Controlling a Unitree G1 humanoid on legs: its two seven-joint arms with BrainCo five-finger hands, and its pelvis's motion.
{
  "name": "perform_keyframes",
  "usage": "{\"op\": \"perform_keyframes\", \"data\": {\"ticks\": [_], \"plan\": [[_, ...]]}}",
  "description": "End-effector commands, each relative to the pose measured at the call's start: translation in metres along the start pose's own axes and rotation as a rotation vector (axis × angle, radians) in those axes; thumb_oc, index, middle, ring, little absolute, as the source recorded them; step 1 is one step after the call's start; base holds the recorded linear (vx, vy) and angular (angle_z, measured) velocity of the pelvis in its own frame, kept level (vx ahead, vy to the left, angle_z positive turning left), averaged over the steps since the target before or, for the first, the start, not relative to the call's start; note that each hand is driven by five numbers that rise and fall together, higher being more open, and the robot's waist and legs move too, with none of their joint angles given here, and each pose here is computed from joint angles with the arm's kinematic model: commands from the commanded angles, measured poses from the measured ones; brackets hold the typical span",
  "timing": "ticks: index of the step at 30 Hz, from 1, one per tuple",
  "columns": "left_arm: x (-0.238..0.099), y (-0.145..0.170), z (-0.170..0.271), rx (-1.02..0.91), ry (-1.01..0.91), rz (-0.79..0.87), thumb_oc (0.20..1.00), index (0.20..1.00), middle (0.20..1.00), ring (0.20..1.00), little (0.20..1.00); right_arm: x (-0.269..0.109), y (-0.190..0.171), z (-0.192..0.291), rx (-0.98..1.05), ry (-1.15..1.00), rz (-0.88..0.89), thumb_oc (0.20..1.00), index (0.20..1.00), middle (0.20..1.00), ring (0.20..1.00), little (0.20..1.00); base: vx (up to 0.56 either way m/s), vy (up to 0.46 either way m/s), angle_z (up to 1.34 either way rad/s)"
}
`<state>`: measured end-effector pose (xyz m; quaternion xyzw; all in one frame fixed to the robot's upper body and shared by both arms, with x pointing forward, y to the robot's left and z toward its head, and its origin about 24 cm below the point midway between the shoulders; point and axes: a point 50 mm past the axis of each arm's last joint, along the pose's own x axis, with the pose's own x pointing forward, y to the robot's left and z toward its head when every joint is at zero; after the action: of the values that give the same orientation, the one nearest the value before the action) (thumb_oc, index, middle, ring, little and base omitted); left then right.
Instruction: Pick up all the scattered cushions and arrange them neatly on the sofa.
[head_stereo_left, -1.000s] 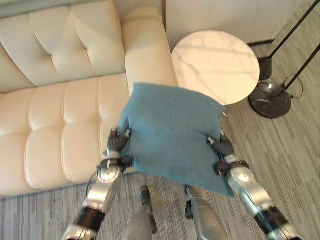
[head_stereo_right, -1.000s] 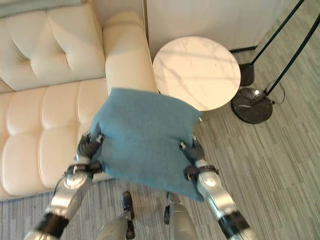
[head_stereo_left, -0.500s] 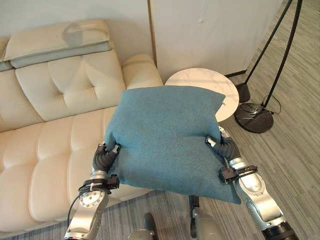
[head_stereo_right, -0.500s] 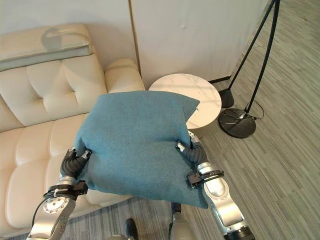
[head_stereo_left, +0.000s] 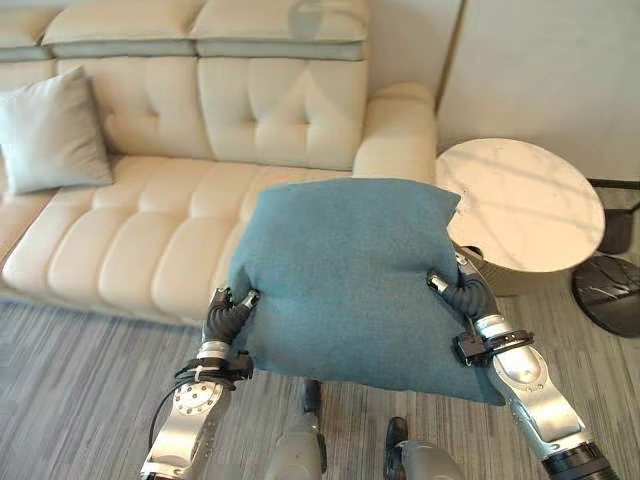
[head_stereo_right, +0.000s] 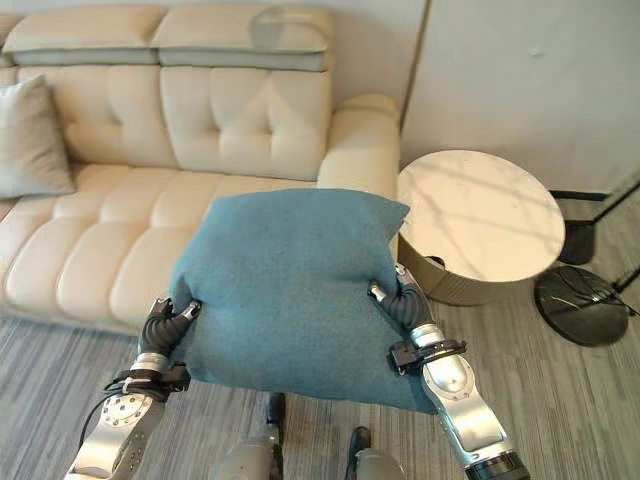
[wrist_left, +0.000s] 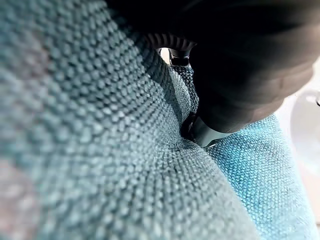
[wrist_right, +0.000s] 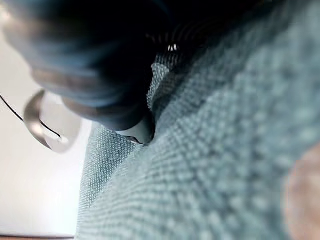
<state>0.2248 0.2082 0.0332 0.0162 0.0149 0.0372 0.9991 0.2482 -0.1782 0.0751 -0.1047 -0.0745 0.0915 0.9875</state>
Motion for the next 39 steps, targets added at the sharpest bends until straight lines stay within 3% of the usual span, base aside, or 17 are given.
{"op": "perform_keyframes", "data": {"ticks": [1,7,23,32,39], "plan": [[0.015,-0.019,0.058,-0.081,-0.308,-0.133,0.2,0.2,0.2,0.2,0.2,0.013,0.013,0.057,0.065,-0.321,0.055,0.2,0.2,0.2,0.2,0.2,0.06,0.081,0.4],[0.013,-0.022,0.052,-0.054,-0.27,-0.159,0.2,0.2,0.2,0.2,0.2,0.003,0.005,0.045,0.083,-0.263,0.004,0.2,0.2,0.2,0.2,0.2,0.13,0.149,0.75],[0.011,-0.009,0.047,0.053,-0.244,-0.156,0.2,0.2,0.2,0.2,0.2,0.009,0.022,0.049,0.148,-0.28,0.082,0.2,0.2,0.2,0.2,0.2,0.2,0.249,0.2],[0.012,-0.026,0.045,-0.002,-0.255,-0.202,0.2,0.2,0.2,0.2,0.2,-0.002,0.009,0.036,0.166,-0.231,0.052,0.2,0.2,0.2,0.2,0.2,0.37,-0.077,0.13],[0.012,-0.022,0.044,-0.013,-0.251,-0.179,0.2,0.2,0.2,0.2,0.2,-0.002,-0.003,0.035,0.082,-0.213,0.032,0.2,0.2,0.2,0.2,0.2,0.26,-0.049,-0.09]]}}
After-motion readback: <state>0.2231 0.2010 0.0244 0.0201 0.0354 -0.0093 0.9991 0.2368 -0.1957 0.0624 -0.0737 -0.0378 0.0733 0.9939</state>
